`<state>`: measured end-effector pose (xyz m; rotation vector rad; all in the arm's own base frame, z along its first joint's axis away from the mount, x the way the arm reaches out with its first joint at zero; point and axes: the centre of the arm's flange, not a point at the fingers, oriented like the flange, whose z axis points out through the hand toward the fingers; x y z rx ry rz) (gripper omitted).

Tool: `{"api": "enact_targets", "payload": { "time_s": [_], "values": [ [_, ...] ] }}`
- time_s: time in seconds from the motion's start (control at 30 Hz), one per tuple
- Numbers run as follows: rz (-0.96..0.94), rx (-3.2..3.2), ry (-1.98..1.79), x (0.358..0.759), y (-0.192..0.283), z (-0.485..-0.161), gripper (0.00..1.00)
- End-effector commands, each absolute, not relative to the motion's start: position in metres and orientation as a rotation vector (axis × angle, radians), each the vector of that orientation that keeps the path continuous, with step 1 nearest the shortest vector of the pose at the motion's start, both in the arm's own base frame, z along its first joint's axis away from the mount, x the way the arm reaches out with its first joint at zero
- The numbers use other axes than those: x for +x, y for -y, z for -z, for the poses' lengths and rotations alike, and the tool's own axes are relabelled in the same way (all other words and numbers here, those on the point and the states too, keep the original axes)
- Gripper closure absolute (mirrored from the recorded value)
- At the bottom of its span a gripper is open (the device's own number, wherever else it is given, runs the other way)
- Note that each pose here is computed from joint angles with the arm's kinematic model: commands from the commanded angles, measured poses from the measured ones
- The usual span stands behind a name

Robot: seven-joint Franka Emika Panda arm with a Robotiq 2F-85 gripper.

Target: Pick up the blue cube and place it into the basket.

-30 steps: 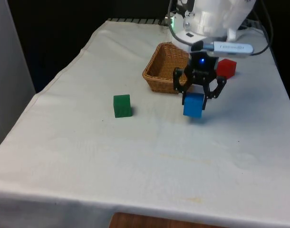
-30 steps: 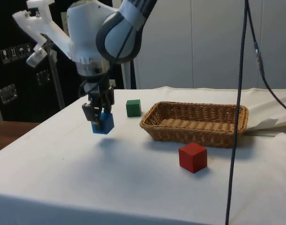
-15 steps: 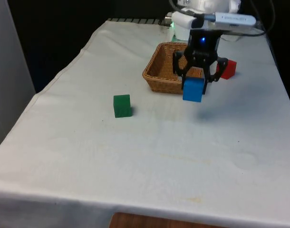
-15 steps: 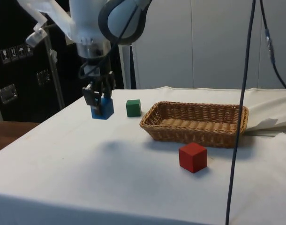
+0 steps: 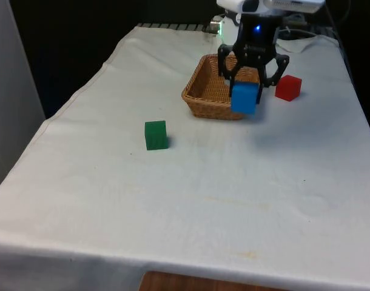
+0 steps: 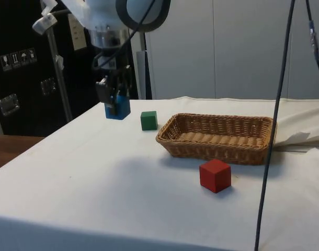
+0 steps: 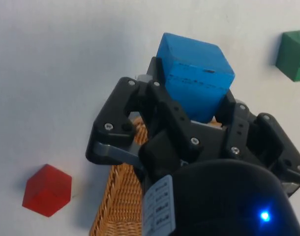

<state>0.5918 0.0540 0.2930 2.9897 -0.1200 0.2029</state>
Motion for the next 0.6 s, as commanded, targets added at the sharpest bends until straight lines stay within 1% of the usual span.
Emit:
{"api": "enact_targets", "payload": {
  "time_s": [0.0, 0.17, 0.2, 0.23, 0.47, 0.57],
  "values": [
    [-0.207, 2.988, 0.117, 0.589, -0.052, -0.296, 0.96],
    [-0.211, 2.986, 0.119, 0.578, -0.046, -0.303, 0.96],
    [-0.206, 2.986, 0.122, 0.581, -0.048, -0.302, 0.96],
    [-0.211, 2.985, 0.121, 0.574, -0.044, -0.305, 0.96],
    [-0.192, 2.981, 0.131, 0.564, -0.036, -0.306, 0.96],
    [-0.199, 2.981, 0.129, 0.553, -0.029, -0.308, 0.96]
  ]
}}
